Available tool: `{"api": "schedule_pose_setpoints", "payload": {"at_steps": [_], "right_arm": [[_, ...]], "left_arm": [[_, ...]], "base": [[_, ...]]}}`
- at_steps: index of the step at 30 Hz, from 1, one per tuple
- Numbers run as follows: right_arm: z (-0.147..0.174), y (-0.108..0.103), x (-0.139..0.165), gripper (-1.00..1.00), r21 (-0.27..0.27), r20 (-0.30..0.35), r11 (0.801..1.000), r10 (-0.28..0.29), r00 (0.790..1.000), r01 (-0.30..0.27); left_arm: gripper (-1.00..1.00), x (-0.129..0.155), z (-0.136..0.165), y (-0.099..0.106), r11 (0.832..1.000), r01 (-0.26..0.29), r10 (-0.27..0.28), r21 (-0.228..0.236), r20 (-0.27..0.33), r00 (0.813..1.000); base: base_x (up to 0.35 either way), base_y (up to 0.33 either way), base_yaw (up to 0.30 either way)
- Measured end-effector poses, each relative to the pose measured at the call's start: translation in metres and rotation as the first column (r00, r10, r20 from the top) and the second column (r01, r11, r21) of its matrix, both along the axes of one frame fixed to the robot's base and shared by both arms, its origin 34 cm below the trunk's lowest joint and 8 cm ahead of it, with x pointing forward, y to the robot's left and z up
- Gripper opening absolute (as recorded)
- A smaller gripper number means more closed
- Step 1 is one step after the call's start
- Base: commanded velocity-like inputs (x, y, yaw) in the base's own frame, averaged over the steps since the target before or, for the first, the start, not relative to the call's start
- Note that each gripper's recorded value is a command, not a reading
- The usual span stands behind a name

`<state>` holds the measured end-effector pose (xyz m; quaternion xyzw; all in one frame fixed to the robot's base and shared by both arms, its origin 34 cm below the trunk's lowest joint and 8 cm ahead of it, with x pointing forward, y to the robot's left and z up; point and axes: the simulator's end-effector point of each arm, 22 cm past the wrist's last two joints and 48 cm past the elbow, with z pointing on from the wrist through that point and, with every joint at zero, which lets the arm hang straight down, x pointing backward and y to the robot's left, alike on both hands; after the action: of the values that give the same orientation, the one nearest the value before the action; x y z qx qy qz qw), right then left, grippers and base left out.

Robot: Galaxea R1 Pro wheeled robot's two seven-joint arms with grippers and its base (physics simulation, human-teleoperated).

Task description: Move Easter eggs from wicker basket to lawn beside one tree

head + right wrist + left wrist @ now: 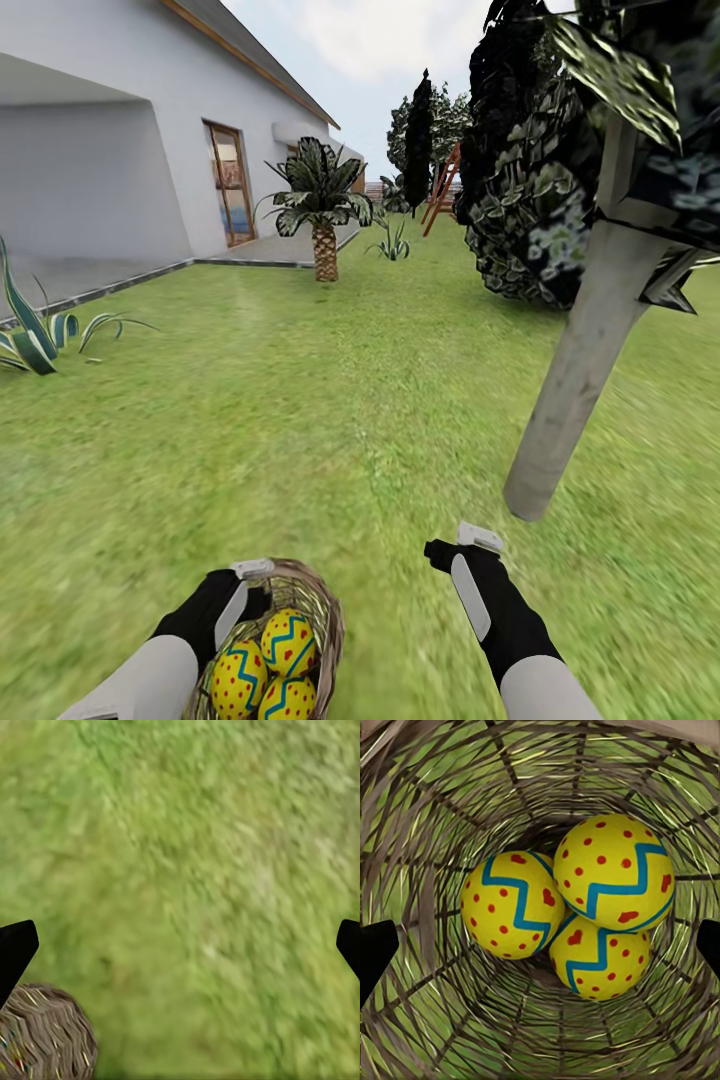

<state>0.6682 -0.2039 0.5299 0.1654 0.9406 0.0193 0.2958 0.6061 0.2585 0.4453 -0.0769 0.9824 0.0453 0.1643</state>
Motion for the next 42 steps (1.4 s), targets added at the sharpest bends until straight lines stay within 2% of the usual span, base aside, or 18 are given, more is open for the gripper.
{"api": "schedule_pose_setpoints", "payload": {"at_steps": [4, 6, 8, 11, 13, 15, 27, 35, 42], "right_arm": [[-0.008, 0.001, -0.001, 1.0, 0.001, -0.001, 1.0, 0.004, 1.0, -0.004], [-0.01, 0.008, 0.0, 1.0, 0.014, 0.008, 1.0, 0.027, 1.0, -0.027], [-0.012, 0.027, 0.001, 1.0, 0.035, 0.018, 0.995, 0.087, 0.996, -0.088], [-0.017, 0.059, -0.005, 1.0, 0.069, 0.0, 0.977, 0.201, 0.98, -0.201], [-0.021, 0.07, -0.01, 1.0, 0.083, -0.011, 0.967, 0.241, 0.97, -0.24], [-0.025, 0.075, -0.012, 1.0, 0.088, -0.016, 0.963, 0.258, 0.966, -0.256], [-0.049, 0.078, -0.017, 1.0, 0.093, -0.015, 0.959, 0.269, 0.963, -0.266], [-0.065, 0.078, -0.02, 1.0, 0.093, -0.01, 0.96, 0.265, 0.964, -0.263], [-0.081, 0.077, -0.023, 1.0, 0.097, -0.008, 0.961, 0.26, 0.966, -0.258]], "left_arm": [[1.0, -0.002, -0.009, 0.005, 1.0, -0.007, 0.007, 0.004, 0.0, 1.0], [1.0, -0.004, -0.013, 0.007, 1.0, -0.009, 0.009, 0.005, -0.001, 1.0], [1.0, -0.003, -0.017, 0.008, 1.0, -0.011, 0.011, 0.007, 0.006, 1.0], [1.0, 0.005, -0.02, 0.009, 1.0, -0.017, 0.016, 0.013, 0.059, 0.998], [1.0, 0.005, -0.025, 0.008, 1.0, -0.019, 0.018, 0.016, 0.071, 0.997], [1.0, 0.004, -0.03, 0.01, 0.999, -0.023, 0.021, 0.024, 0.073, 0.997], [1.0, -0.001, -0.055, 0.007, 0.999, -0.017, 0.015, 0.032, 0.077, 0.997], [1.0, -0.006, -0.072, 0.016, 0.997, -0.035, 0.03, 0.07, 0.073, 0.997], [1.0, -0.01, -0.086, 0.017, 0.996, -0.033, 0.028, 0.079, 0.073, 0.997]], "base": [[0.0, 0.0, 0.0], [0.0, 0.0, 0.0], [0.0, 0.0, 0.0], [0.0, 0.0, 0.0], [0.0, 0.0, 0.0], [0.0, 0.0, 0.0], [0.0, 0.0, 0.0], [0.0, 0.0, 0.0], [0.0, 0.0, 0.0]]}}
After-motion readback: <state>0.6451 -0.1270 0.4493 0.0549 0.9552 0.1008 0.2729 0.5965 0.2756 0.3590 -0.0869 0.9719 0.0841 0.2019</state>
